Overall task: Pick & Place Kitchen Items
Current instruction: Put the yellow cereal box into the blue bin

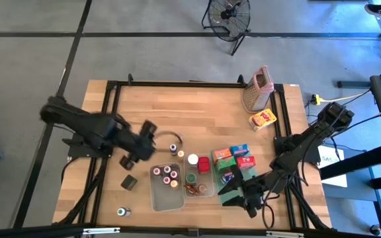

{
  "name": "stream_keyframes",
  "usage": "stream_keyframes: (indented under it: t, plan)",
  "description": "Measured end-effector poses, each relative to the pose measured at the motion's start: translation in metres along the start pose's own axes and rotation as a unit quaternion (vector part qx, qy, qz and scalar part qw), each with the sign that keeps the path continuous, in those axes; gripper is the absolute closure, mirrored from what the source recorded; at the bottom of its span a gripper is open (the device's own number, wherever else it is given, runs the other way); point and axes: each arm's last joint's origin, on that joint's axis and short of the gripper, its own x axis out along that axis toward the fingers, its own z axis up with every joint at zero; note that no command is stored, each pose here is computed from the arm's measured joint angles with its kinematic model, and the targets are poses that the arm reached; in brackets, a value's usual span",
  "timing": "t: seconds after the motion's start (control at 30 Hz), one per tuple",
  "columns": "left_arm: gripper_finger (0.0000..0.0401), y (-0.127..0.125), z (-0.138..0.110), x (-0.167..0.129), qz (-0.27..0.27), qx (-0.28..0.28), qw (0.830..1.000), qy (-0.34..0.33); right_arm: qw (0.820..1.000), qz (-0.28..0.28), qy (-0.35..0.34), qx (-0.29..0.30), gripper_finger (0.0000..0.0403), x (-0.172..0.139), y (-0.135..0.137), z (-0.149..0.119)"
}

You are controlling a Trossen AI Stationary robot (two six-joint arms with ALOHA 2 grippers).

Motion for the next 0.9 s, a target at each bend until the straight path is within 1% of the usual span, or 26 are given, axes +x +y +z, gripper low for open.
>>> stream_keyframes:
  t: [0.13, 0.27, 0.33, 0.4, 0.5, 0.6, 0.67, 0.77, 0.9]
  plan:
    - [0.0183, 0.017, -0.027, -0.032, 0.032, 0.008, 0.998, -0.045, 1.000, -0.007, -0.010, -0.023, 0.0190, -0.004, -0.005, 0.004]
    - [0.0183, 0.035, -0.048, -0.049, 0.067, -0.024, 0.996, -0.061, 0.999, -0.020, -0.016, -0.046, 0.0190, -0.007, -0.014, 0.007]
    - [0.0180, 0.040, -0.055, -0.051, 0.068, -0.044, 0.994, -0.066, 0.998, -0.029, -0.017, -0.054, 0.0190, -0.009, -0.020, 0.008]
    - [0.0176, 0.043, -0.062, -0.049, 0.043, -0.049, 0.995, -0.074, 0.997, -0.038, -0.015, -0.059, 0.0190, -0.011, -0.027, 0.008]
    - [0.0169, 0.044, -0.069, -0.041, -0.002, -0.040, 0.996, -0.083, 0.997, -0.055, -0.009, -0.059, 0.0190, -0.014, -0.039, 0.007]
    - [0.0164, 0.045, -0.075, -0.028, -0.030, -0.034, 0.996, -0.074, 0.996, -0.066, 0.008, -0.055, 0.0190, -0.015, -0.050, 0.003]
    - [0.0164, 0.047, -0.079, -0.019, -0.028, -0.033, 0.997, -0.061, 0.996, -0.072, 0.022, -0.045, 0.0190, -0.015, -0.056, -0.002]
    - [0.0164, 0.051, -0.083, -0.007, -0.007, -0.044, 0.998, -0.038, 0.996, -0.080, 0.040, -0.030, 0.0189, -0.014, -0.063, -0.008]
    - [0.0165, 0.059, -0.086, -0.004, 0.028, -0.120, 0.992, -0.031, 0.994, -0.087, 0.060, -0.017, 0.0189, -0.016, -0.071, -0.012]
